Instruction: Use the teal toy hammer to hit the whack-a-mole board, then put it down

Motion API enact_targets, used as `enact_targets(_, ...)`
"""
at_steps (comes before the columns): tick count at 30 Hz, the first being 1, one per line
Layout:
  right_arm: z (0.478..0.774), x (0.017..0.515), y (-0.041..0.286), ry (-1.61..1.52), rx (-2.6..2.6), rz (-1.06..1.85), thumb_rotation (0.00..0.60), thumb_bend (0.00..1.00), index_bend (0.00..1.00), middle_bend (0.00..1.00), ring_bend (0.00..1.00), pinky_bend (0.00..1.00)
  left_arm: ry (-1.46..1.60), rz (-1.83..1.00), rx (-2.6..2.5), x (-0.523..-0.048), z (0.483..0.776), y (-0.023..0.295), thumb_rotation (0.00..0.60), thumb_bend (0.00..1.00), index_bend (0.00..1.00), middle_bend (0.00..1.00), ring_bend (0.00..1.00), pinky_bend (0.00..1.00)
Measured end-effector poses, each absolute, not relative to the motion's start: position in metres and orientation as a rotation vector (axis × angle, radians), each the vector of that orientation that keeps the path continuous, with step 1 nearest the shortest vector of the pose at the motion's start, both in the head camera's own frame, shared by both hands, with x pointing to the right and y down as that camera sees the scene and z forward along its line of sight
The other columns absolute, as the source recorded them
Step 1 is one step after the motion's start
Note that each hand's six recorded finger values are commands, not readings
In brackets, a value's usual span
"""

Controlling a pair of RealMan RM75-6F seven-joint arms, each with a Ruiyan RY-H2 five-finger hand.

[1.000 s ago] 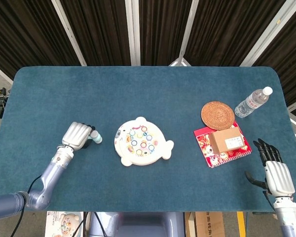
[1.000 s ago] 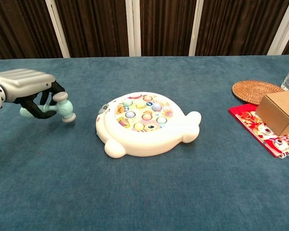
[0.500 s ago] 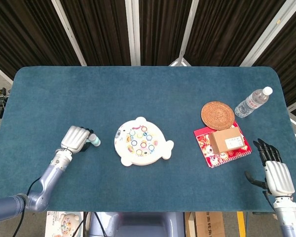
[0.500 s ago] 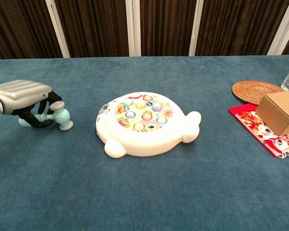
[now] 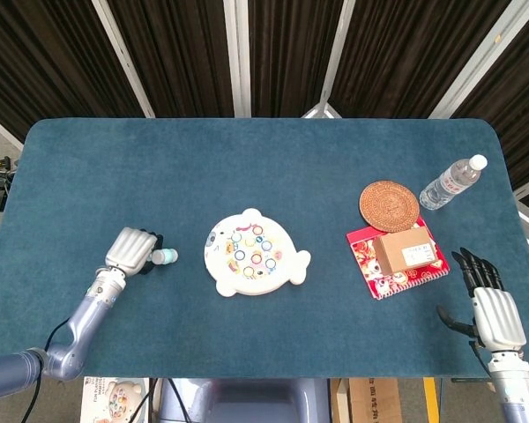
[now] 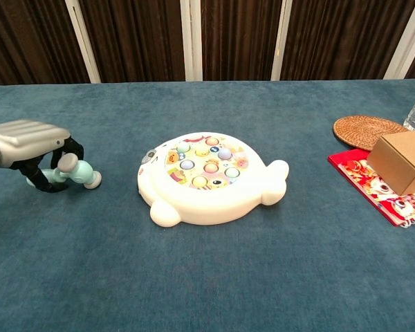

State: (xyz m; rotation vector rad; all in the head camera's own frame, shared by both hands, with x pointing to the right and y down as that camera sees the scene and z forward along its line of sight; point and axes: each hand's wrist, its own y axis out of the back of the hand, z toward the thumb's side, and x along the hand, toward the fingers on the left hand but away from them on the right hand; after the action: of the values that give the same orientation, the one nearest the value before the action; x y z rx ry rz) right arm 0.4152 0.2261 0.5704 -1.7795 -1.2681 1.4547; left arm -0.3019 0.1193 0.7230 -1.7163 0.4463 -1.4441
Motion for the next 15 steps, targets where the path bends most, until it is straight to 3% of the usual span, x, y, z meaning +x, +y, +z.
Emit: enact_targets(15, 0.5704, 0.415, 0.2267, -1.263, -1.781, 1.452, 0.6, 0.3, 0.0, 0.0, 0.0, 0.0, 0.464, -1.448, -1.702, -0.3035, 0.7207, 0.1154, 0.6, 0.38, 0.46, 0.45, 0.45, 0.57)
